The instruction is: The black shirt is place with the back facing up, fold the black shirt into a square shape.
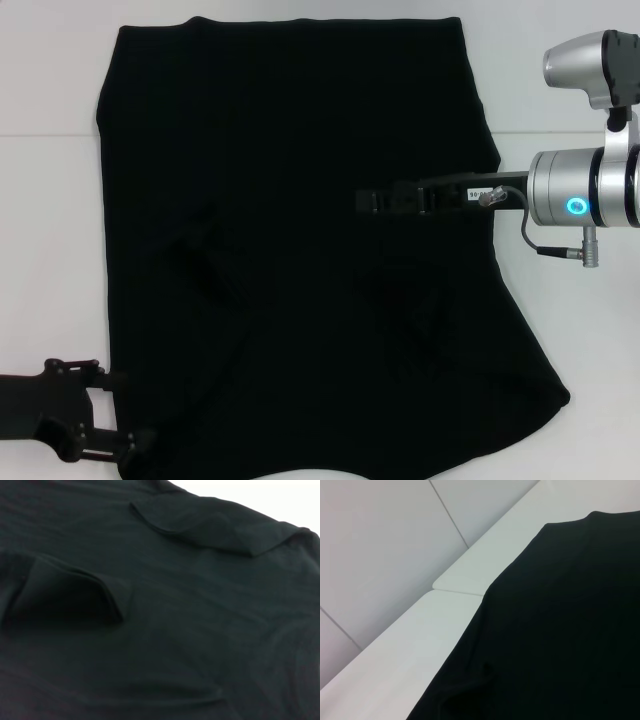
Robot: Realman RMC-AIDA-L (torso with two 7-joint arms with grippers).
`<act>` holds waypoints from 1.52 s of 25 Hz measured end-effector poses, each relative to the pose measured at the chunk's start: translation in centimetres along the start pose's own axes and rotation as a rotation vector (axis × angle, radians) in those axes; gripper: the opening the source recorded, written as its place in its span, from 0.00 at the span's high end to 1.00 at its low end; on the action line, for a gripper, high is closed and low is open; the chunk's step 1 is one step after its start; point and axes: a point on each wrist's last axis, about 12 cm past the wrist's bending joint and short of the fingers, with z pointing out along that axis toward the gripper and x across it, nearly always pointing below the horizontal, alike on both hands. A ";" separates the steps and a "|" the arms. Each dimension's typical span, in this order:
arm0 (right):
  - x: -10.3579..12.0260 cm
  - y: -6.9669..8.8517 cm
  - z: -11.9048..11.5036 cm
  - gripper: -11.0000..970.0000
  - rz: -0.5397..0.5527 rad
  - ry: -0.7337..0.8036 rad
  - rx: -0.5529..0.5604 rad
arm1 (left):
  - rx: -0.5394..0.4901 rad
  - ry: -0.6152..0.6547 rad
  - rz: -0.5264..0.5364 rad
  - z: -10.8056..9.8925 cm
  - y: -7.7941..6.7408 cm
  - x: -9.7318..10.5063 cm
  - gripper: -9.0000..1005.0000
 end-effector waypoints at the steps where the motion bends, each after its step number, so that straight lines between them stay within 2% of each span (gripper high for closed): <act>1: 0.0 0.0 0.0 0.14 0.000 0.000 -0.001 | -0.005 0.001 0.001 0.0 0.0 0.0 0.18; 9: -0.1 -0.3 -0.4 0.14 0.025 -0.007 0.005 | -0.017 -0.010 0.011 0.0 0.2 0.0 0.22; 20: -0.1 -0.5 -0.6 0.14 0.030 -0.011 0.013 | 0.011 0.001 0.029 0.3 -0.1 -0.3 0.66; 23: 0.0 -0.6 -0.6 0.14 0.032 -0.012 0.015 | 0.019 0.003 0.034 0.4 -0.1 -0.4 0.89; 31: -0.1 -0.7 -0.7 0.15 0.032 -0.013 0.018 | 0.031 0.008 0.043 0.4 -0.1 -0.7 0.95; 38: 0.2 -1.6 -1.7 0.15 0.043 -0.016 0.043 | -0.024 -0.016 -0.021 -1.1 0.3 -0.1 0.96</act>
